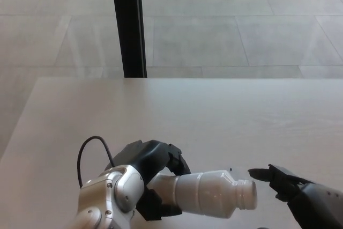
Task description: The robot uses its left hand to to lift the bottle kept on the middle of the desk and tilts it towards its right hand. It then uses its right hand to rotate its cap to open it and places the bottle and cap back on the desk
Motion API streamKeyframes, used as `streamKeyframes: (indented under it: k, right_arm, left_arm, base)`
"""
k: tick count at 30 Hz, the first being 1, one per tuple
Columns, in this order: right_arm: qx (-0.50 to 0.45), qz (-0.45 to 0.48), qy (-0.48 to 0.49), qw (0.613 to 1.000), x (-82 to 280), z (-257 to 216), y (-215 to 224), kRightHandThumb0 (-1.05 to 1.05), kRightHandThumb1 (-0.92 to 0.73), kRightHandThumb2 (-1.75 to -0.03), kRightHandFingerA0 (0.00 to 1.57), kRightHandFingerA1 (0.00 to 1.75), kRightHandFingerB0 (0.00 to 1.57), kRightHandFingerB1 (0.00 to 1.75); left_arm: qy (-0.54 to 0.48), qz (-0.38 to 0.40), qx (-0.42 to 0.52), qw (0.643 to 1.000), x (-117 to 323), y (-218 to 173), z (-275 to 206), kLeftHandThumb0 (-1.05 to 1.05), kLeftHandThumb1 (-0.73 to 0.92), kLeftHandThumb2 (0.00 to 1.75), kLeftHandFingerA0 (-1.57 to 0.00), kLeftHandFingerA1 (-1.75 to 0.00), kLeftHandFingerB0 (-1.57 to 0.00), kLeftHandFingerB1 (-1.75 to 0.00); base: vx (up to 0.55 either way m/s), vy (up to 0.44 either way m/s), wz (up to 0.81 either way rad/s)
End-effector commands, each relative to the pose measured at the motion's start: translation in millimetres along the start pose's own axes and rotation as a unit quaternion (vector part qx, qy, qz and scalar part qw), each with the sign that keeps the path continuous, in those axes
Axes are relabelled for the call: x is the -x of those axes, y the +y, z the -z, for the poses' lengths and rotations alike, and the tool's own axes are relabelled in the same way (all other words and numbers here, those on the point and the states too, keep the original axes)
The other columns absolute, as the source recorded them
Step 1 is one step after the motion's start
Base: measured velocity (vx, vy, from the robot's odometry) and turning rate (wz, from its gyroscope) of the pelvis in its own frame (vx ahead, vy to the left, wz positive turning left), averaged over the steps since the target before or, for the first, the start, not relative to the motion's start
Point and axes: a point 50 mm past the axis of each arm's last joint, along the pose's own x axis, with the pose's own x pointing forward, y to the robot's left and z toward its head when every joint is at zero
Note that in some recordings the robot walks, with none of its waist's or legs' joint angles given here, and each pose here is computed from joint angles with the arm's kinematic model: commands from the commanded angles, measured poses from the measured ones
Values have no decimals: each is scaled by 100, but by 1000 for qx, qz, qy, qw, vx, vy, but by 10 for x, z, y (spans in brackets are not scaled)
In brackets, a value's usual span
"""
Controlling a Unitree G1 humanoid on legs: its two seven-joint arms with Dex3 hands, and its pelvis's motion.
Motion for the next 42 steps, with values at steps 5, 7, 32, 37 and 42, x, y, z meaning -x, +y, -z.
streamKeyframes:
  k: [5, 7, 32, 37, 42]
  right_arm:
    - [7, 32, -11, 999, -62, -50, -56, -53, -54, -57, 59, 90, 40, 43]
    - [5, 35, -9, 999, -73, -51, -73, -55, -42, -83, 61, 86, 33, 54]
    - [-2, 31, -19, 999, -61, -4, 4, -43, -55, -57, 97, 102, 49, 47]
    - [-6, 46, -28, 999, -47, 12, 23, -37, -65, -59, 103, 101, 56, 48]
    - [-8, 55, -34, 998, -41, 25, 27, -33, -70, -62, 108, 101, 59, 53]
  left_arm:
    - [20, -1, -1, 1000, 15, -22, 28, -28, 50, 109, -81, -161, -86, -89]
    - [21, -1, -2, 1000, 13, -31, 33, -27, 50, 108, -81, -161, -85, -88]
    - [14, -7, 2, 1000, -2, -27, -25, -26, 52, 95, -79, -158, -83, -83]
    - [9, -8, 1, 1000, 9, -53, -17, -26, 49, 103, -81, -165, -87, -86]
    - [9, -9, 2, 1000, 15, -63, -15, -31, 52, 96, -76, -151, -83, -82]
  base:
    - [0, 0, 0]
    - [0, 0, 0]
    - [0, 0, 0]
    - [0, 0, 0]
    - [0, 0, 0]
